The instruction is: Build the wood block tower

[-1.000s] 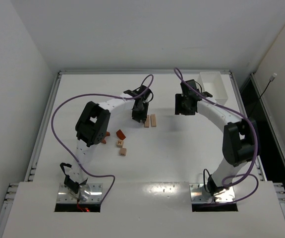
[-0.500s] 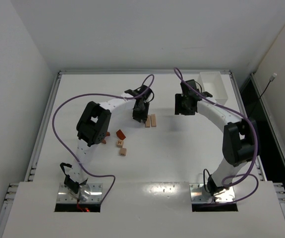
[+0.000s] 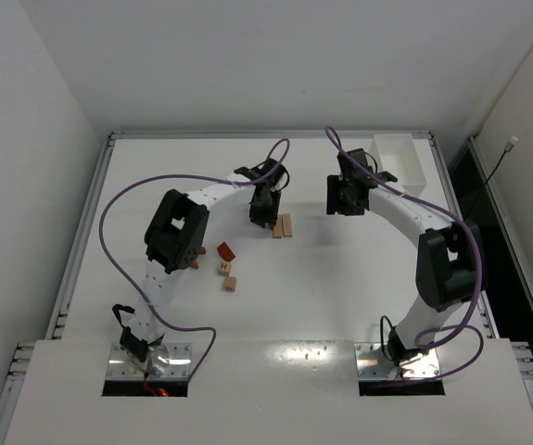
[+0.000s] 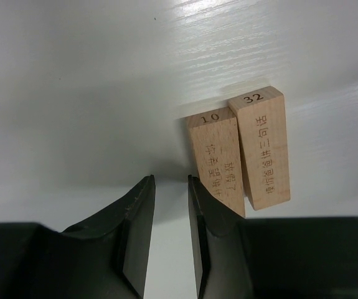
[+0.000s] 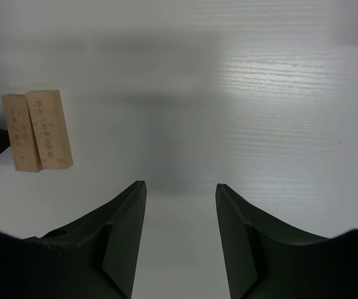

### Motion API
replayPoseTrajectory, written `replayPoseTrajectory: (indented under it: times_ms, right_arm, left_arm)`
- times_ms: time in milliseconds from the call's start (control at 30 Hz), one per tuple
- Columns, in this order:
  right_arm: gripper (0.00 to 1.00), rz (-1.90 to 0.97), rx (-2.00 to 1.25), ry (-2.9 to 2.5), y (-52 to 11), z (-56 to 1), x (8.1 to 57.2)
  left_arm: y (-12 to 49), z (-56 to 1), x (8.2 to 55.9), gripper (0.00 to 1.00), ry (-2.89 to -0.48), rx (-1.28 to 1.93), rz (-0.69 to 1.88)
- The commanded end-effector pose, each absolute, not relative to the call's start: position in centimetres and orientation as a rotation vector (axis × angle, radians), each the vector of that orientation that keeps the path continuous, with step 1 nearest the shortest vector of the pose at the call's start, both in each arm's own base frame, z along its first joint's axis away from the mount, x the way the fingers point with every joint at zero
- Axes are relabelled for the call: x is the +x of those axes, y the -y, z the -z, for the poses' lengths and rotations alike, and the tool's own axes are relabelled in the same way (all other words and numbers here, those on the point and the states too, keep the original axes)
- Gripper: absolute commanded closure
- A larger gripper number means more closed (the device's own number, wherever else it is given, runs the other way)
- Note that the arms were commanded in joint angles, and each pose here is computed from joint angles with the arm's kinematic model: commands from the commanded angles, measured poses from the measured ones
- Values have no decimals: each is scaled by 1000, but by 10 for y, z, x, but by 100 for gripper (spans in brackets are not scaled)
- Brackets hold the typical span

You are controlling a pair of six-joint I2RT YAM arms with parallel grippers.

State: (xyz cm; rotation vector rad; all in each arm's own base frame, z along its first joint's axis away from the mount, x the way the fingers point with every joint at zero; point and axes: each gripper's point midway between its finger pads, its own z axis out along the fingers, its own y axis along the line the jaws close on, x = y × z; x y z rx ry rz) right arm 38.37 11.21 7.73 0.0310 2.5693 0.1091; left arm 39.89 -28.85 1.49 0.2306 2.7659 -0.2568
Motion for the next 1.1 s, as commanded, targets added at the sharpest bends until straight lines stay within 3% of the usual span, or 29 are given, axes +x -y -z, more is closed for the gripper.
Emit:
replayPoseTrajectory:
  times_ms: [0, 467, 733, 933, 967, 1067]
  right_arm:
    - [54, -156, 41, -2509, -121, -92, 392]
    - [54, -167, 37, -2511, -122, -92, 392]
    - [54, -167, 37, -2511, -122, -93, 389]
    - [50, -287, -119, -2419, -137, -120, 386]
    - [49, -300, -158, -2415, -137, -119, 381]
    - [44, -365, -353, -2314, -146, -139, 368]
  left_arm:
    - [300, -2, 394, 75, -2790, 257, 283]
    - [300, -5, 389, 75, -2786, 247, 305]
    - [267, -22, 394, 75, -2730, 125, 133]
    - [226, -66, 401, 74, -2603, 40, 26]
    - [217, -96, 408, 72, -2536, 19, 31]
    - [183, -153, 417, 58, -2404, -6, -3]
